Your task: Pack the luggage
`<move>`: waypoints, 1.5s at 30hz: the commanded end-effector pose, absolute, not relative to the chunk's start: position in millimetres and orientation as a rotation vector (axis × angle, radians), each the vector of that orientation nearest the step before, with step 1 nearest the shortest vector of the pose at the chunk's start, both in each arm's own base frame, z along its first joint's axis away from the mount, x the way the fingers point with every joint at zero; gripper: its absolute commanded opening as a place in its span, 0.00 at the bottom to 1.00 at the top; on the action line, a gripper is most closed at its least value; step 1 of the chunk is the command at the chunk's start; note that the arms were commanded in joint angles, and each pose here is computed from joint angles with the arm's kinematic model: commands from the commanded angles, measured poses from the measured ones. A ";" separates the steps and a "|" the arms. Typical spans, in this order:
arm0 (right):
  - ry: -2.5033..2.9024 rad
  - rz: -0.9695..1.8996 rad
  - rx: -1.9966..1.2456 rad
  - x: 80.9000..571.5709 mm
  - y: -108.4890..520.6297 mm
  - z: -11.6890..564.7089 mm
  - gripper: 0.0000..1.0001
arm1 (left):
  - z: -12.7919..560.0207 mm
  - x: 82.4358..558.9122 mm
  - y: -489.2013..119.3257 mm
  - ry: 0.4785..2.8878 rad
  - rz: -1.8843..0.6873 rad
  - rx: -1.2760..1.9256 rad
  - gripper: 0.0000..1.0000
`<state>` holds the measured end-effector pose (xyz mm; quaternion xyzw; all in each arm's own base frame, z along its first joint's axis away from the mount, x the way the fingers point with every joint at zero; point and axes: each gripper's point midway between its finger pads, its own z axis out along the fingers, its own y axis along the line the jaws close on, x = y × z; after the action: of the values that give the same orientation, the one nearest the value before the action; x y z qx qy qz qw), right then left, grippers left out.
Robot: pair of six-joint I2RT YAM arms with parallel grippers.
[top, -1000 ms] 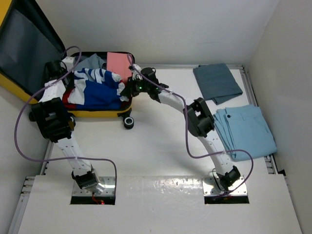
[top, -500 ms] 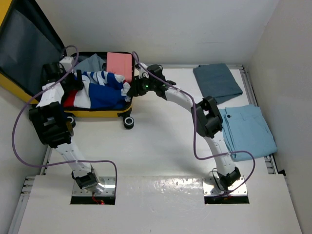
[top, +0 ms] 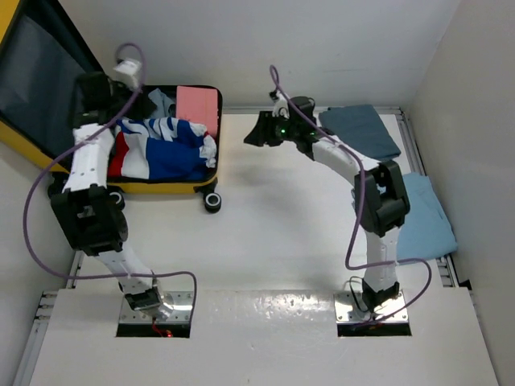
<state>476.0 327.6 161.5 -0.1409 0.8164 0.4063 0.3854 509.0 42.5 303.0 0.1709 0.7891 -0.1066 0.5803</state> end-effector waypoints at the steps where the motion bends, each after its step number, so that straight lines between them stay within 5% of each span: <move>1: 2.037 0.953 -0.290 485.0 290.8 183.6 0.53 | 236.7 492.6 -40.8 1.968 -0.473 0.575 0.31; 6: 2.152 0.818 -0.206 480.9 222.1 159.1 0.53 | 168.1 496.6 -75.6 2.094 -0.508 0.626 0.31; 13: 2.289 0.586 -0.049 471.4 112.5 132.6 0.54 | 23.6 463.8 -31.3 2.505 -0.276 0.525 0.22; 14: 2.306 0.548 -0.047 469.7 102.6 129.0 0.54 | 15.0 460.8 -22.9 2.535 -0.219 0.525 0.23; 16: 2.370 0.409 -0.026 458.9 69.1 120.8 0.55 | 14.9 460.8 -22.8 2.535 -0.218 0.525 0.44; 18: 2.461 0.292 -0.061 440.7 45.2 111.0 0.57 | 43.9 468.6 -29.1 2.432 -0.321 0.528 0.68; 21: 2.581 0.133 -0.039 411.4 9.4 105.6 0.61 | 125.6 487.2 -52.4 2.173 -0.411 0.549 0.86; 30: 2.887 -0.368 -0.075 306.5 -40.5 59.9 0.81 | 351.7 510.2 -77.9 1.714 -0.317 0.454 0.92; 38: 2.970 -0.539 0.049 292.2 -78.2 11.4 0.85 | 375.9 495.9 -76.0 1.675 -0.251 0.426 0.93; 41: 2.978 -0.487 0.040 315.7 -74.3 4.0 0.68 | 371.6 490.4 -78.0 1.682 -0.242 0.432 0.93; 43: 3.033 -0.415 0.005 322.1 -65.6 -7.8 0.39 | 371.5 488.3 -76.0 1.682 -0.228 0.433 0.93; 45: 3.054 -0.196 -0.037 336.9 -36.8 -5.0 0.21 | 359.4 487.3 -76.0 1.712 -0.234 0.433 0.93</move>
<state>295.1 -71.6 -3.9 -0.0062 0.9888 -0.1492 -0.0078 494.4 -76.5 351.5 0.1895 0.7527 -0.1113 0.6206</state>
